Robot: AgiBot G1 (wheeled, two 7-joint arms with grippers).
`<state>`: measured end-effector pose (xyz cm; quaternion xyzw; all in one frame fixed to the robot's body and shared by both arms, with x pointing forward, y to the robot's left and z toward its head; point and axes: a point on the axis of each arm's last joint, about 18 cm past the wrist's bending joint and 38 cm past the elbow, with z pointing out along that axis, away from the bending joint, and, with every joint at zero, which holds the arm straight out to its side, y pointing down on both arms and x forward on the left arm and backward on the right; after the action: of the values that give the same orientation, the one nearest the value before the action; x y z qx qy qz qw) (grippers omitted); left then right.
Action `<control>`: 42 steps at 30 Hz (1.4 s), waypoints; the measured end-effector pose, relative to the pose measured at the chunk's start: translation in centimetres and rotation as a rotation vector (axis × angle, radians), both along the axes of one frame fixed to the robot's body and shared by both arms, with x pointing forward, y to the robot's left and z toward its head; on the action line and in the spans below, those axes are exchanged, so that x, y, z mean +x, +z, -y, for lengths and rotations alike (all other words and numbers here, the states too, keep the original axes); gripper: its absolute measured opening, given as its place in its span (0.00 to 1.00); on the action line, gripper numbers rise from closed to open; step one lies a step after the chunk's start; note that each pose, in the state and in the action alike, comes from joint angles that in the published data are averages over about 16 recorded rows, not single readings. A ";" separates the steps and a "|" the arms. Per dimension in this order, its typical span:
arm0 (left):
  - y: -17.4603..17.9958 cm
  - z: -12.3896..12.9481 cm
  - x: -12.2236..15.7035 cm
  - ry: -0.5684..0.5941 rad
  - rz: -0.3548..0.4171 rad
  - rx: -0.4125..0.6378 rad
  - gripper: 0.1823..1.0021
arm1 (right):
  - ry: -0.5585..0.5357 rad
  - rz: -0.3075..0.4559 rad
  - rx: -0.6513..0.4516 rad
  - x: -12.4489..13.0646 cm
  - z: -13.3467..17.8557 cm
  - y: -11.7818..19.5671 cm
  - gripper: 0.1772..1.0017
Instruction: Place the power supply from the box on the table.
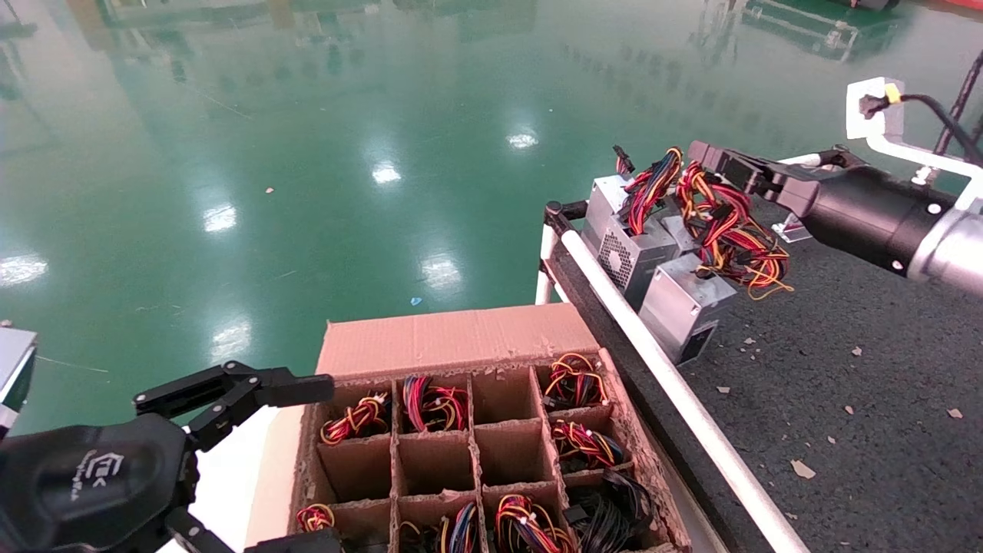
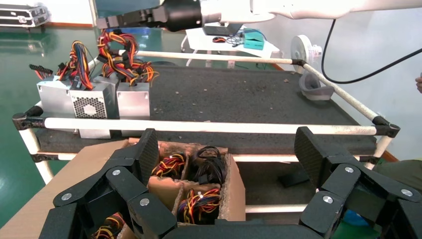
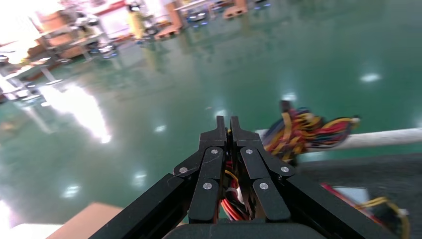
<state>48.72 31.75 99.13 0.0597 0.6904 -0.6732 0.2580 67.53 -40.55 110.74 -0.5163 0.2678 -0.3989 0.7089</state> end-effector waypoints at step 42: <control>0.0 0.0 0.0 0.000 0.000 0.000 1.00 | -0.052 -0.006 0.002 1.1 -0.1 0.1 0.66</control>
<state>48.72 31.76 99.13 0.0594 0.6903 -0.6733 0.2581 68.64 -40.42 110.83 -0.5098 0.2838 -0.4152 0.6980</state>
